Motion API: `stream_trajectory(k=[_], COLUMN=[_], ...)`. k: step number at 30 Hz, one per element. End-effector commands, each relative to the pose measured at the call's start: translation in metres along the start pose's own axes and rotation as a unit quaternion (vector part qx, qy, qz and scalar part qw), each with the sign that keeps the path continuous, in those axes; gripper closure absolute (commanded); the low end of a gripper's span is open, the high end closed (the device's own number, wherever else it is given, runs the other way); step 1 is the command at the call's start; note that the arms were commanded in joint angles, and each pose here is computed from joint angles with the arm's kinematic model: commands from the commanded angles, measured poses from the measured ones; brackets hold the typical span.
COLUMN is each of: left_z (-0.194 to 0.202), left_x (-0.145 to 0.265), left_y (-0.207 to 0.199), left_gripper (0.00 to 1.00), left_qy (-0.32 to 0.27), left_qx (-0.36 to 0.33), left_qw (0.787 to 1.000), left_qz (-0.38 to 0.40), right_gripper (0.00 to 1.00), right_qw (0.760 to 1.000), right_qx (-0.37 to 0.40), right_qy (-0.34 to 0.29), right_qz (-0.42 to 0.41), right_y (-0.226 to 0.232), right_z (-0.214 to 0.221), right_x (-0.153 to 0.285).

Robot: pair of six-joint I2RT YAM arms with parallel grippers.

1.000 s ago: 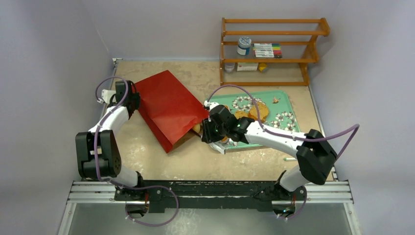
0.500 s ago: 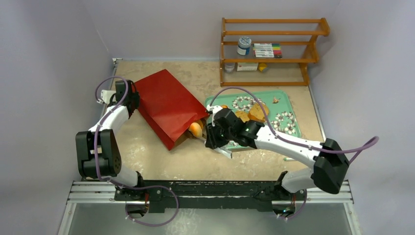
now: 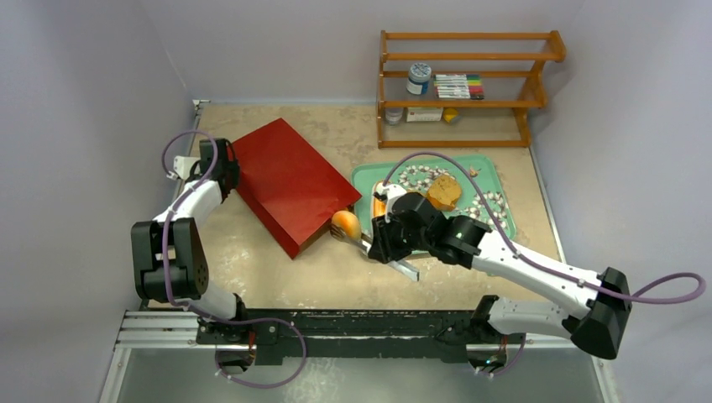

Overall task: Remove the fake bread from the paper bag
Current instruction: Take out the fake bread from the paper bag, then place the fake bread in the container.

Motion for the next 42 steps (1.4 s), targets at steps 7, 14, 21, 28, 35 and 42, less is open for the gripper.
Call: stream_trajectory(k=[7, 14, 21, 28, 35, 42], left_z=[-0.006, -0.011, -0.021, -0.026, -0.026, -0.027], left_x=[-0.002, 0.000, 0.002, 0.003, 0.001, 0.000], left_y=[-0.013, -0.015, -0.015, -0.015, -0.014, -0.011], left_gripper=[1.00, 1.00, 1.00, 1.00, 1.00, 1.00], left_qy=[-0.013, -0.008, -0.006, -0.003, 0.000, 0.002], left_qx=[0.002, 0.002, 0.004, 0.004, 0.004, -0.001], left_qw=[1.000, 1.000, 1.000, 1.000, 1.000, 1.000], left_qz=[0.009, 0.012, 0.012, 0.014, 0.013, 0.010], right_gripper=[0.83, 0.81, 0.79, 0.77, 0.72, 0.67], right_qw=[0.990, 0.972, 0.941, 0.909, 0.883, 0.856], right_qx=[-0.069, -0.120, -0.164, -0.211, -0.254, -0.294], right_qy=[-0.107, -0.158, -0.193, -0.212, -0.214, -0.219], right_qz=[0.056, 0.127, 0.222, 0.290, 0.332, 0.364], right_y=[-0.007, -0.025, -0.061, -0.120, -0.160, -0.195], right_z=[-0.034, -0.047, -0.058, -0.048, -0.034, -0.019], right_x=[0.047, 0.059, 0.056, 0.056, 0.047, 0.047])
Point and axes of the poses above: each gripper's point midway between its finger pads, its own x axis back along the fingers, its own y axis along the line the jaws close on, z = x × y, the point moved 4 cm from there along x, back along the fingers, and after that the axes turned 4 degrees about x, right-handed, at the moved point
